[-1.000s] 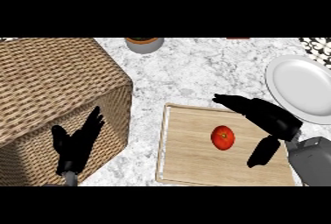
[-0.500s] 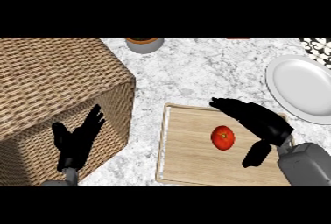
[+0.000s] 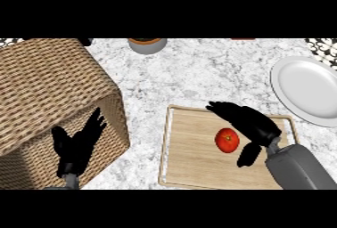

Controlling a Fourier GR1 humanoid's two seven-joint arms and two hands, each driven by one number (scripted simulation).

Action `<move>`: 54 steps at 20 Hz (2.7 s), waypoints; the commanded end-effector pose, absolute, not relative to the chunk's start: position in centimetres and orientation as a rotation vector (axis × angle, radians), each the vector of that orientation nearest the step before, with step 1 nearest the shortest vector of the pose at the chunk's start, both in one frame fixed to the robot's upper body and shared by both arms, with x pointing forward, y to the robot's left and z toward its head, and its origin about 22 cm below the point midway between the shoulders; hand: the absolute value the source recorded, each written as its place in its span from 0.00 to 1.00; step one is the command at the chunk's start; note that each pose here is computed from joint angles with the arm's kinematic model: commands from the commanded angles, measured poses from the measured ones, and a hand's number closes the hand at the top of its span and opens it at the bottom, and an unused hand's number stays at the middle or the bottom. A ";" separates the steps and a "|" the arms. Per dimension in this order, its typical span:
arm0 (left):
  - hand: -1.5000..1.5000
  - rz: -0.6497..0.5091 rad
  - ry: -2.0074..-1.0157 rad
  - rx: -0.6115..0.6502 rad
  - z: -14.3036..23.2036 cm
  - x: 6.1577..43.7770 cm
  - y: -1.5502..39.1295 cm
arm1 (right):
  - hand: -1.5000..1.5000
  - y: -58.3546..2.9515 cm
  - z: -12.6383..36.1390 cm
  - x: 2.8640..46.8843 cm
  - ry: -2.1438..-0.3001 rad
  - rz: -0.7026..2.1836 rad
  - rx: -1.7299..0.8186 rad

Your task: Pick the tomato from the tray and place it in the plate

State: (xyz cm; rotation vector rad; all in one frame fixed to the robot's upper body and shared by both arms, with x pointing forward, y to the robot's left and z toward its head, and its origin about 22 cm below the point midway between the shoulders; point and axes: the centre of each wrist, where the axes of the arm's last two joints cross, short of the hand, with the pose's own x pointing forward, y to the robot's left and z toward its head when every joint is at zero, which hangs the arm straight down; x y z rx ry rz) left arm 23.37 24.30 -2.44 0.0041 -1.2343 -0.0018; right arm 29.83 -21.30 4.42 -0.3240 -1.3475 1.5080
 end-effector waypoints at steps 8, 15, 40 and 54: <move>0.50 -0.004 -1.182 -0.008 -2.7 24.5 22.9 | 1.00 -22.1 4.0 31.2 -1.304 1.731 -0.337; 0.50 -0.006 -1.187 0.002 -4.3 22.7 22.1 | 1.00 -21.6 -0.1 30.3 -1.387 1.695 -0.388; 0.50 -0.125 -1.272 -0.072 -1.2 24.5 21.6 | 1.00 -30.9 16.1 41.2 -0.770 -0.509 -1.709; 0.50 -0.088 -1.242 -0.053 -1.2 25.0 21.8 | 1.00 -36.6 11.9 39.3 -0.644 -0.755 -2.008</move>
